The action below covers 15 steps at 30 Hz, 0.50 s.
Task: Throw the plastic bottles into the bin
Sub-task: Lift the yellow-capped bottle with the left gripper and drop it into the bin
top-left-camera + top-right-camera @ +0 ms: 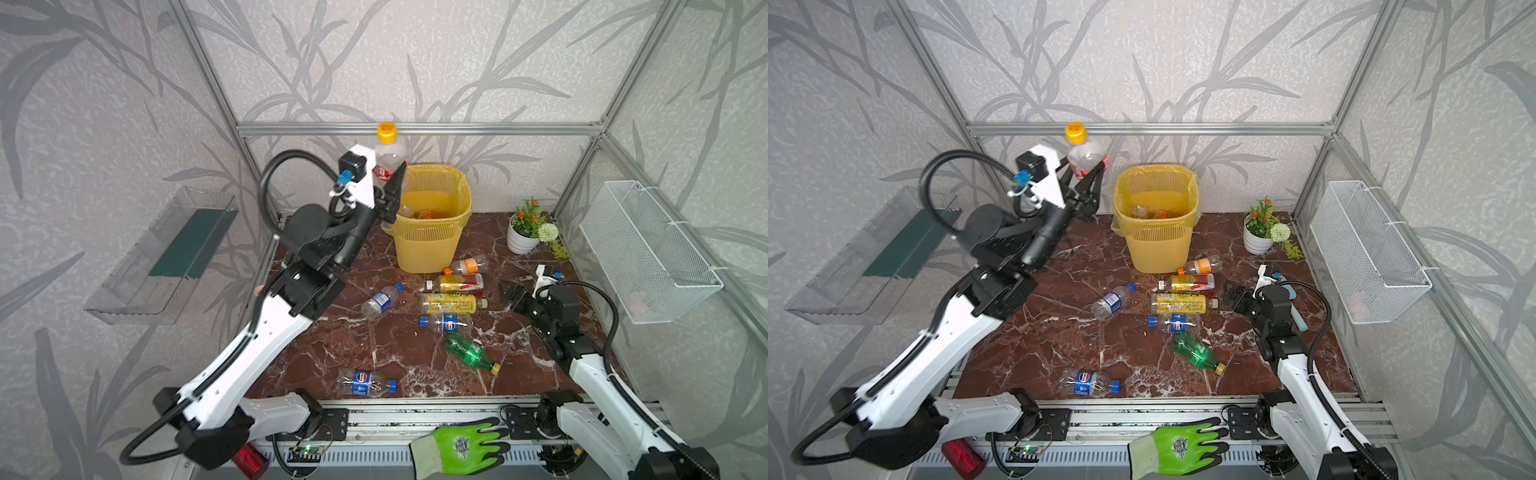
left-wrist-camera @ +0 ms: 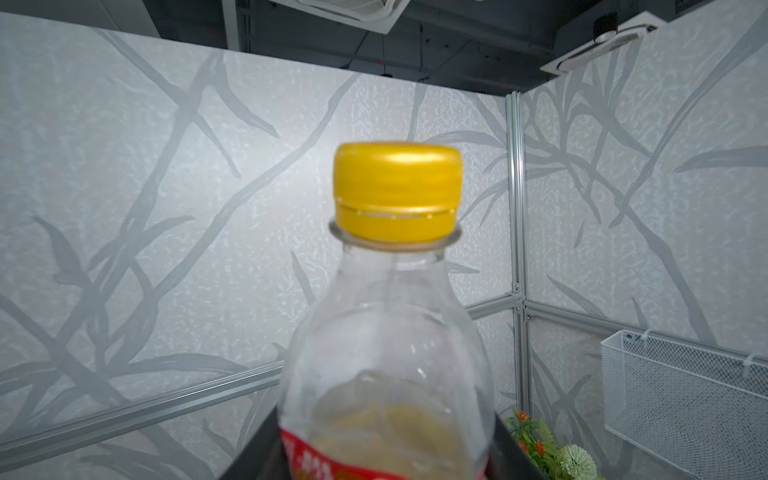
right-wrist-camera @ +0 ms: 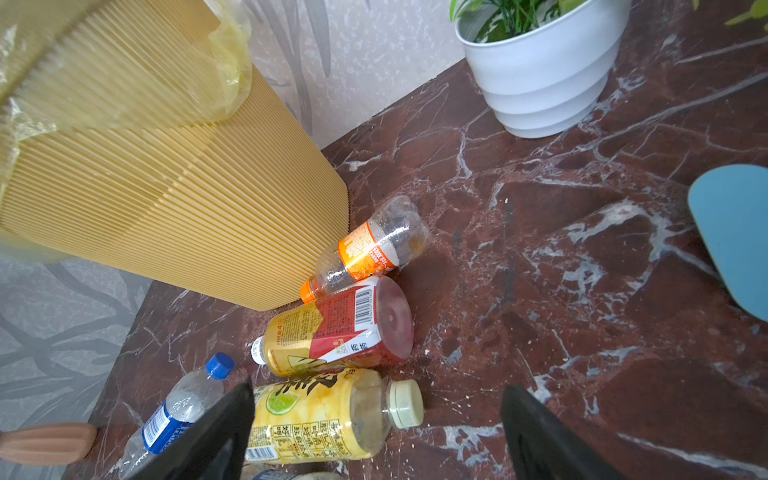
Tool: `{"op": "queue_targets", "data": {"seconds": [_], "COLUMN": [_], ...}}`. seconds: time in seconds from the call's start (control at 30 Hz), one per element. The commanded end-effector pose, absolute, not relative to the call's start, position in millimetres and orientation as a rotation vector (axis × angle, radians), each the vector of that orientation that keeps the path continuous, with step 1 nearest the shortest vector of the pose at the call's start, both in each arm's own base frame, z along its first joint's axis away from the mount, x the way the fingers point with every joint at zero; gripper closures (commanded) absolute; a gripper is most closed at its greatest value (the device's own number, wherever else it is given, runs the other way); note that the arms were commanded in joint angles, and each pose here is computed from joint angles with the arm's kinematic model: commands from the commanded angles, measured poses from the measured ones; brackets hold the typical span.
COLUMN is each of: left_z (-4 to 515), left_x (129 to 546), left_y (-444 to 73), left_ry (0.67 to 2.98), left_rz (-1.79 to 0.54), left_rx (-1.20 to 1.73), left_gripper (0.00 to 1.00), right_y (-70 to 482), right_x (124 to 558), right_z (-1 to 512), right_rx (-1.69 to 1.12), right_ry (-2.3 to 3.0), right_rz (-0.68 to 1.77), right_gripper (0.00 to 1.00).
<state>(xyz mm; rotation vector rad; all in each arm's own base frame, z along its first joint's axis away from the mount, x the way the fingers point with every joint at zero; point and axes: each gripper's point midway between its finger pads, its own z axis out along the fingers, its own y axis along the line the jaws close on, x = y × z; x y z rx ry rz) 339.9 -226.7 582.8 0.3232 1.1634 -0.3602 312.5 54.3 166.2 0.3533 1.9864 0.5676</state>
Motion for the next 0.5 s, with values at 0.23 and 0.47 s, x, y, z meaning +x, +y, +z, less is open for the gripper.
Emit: {"op": "queue_targets", "data": {"seconds": [0.23,0.47], "left_z": [524.3,565.6], "left_x": [438.1,384.9], "left_y": [-278.6,-250.8], "left_ry": [1.401,1.281], "left_rz": [-0.460,-0.468], "left_rx": [0.341,0.344], "left_gripper": [0.07,0.01], "right_y": [48.2,48.9], "right_x": [306.4,306.6], "right_z": [189.3,184.8], "right_rx": [0.286,0.306], "right_ry": [1.954,1.955], "right_rz": [0.488,0.509], "right_gripper": [0.05,0.05]}}
